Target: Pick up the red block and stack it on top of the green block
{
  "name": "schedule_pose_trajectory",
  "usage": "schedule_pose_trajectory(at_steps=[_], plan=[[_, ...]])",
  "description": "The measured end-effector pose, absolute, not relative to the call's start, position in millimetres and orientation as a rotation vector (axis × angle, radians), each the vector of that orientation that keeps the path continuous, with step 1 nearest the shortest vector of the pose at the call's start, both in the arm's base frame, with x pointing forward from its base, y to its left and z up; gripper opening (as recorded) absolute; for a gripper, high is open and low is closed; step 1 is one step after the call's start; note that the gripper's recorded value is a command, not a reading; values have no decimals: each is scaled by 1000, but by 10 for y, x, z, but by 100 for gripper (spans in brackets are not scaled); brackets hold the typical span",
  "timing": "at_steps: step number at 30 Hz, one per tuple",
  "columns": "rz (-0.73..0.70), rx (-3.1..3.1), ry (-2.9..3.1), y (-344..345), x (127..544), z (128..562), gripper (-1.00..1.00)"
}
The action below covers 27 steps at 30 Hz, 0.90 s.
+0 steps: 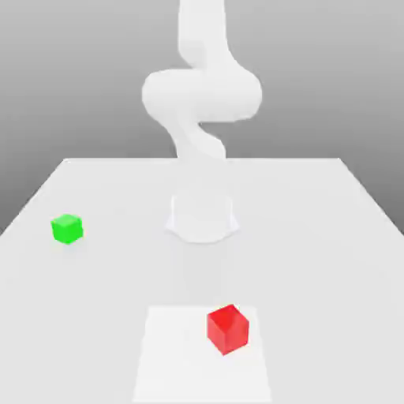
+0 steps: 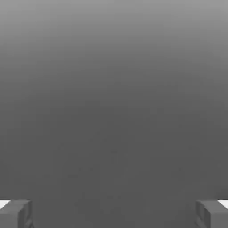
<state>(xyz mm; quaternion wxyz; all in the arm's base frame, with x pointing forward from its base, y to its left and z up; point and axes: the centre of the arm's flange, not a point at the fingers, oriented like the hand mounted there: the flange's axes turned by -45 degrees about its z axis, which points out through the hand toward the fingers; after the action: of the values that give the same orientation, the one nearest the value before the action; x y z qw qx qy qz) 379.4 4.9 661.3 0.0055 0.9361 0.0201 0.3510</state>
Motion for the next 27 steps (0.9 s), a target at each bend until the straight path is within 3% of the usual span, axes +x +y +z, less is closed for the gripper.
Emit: schedule_pose_trajectory(at_steps=[4, 9, 14, 19, 25, 26, 27], plan=[[862, 2978, 226, 147, 4244, 5625, 0], [586, 3014, 422, 259, 4451, 4421, 0], [312, 3030, 620, 354, 4329, 3266, 0], [47, 3026, 818, 430, 3932, 2246, 0], [0, 3025, 848, 429, 3852, 1579, 0], [0, 3025, 848, 428, 3845, 1490, -100], [0, 3025, 848, 428, 3845, 1490, -100]])
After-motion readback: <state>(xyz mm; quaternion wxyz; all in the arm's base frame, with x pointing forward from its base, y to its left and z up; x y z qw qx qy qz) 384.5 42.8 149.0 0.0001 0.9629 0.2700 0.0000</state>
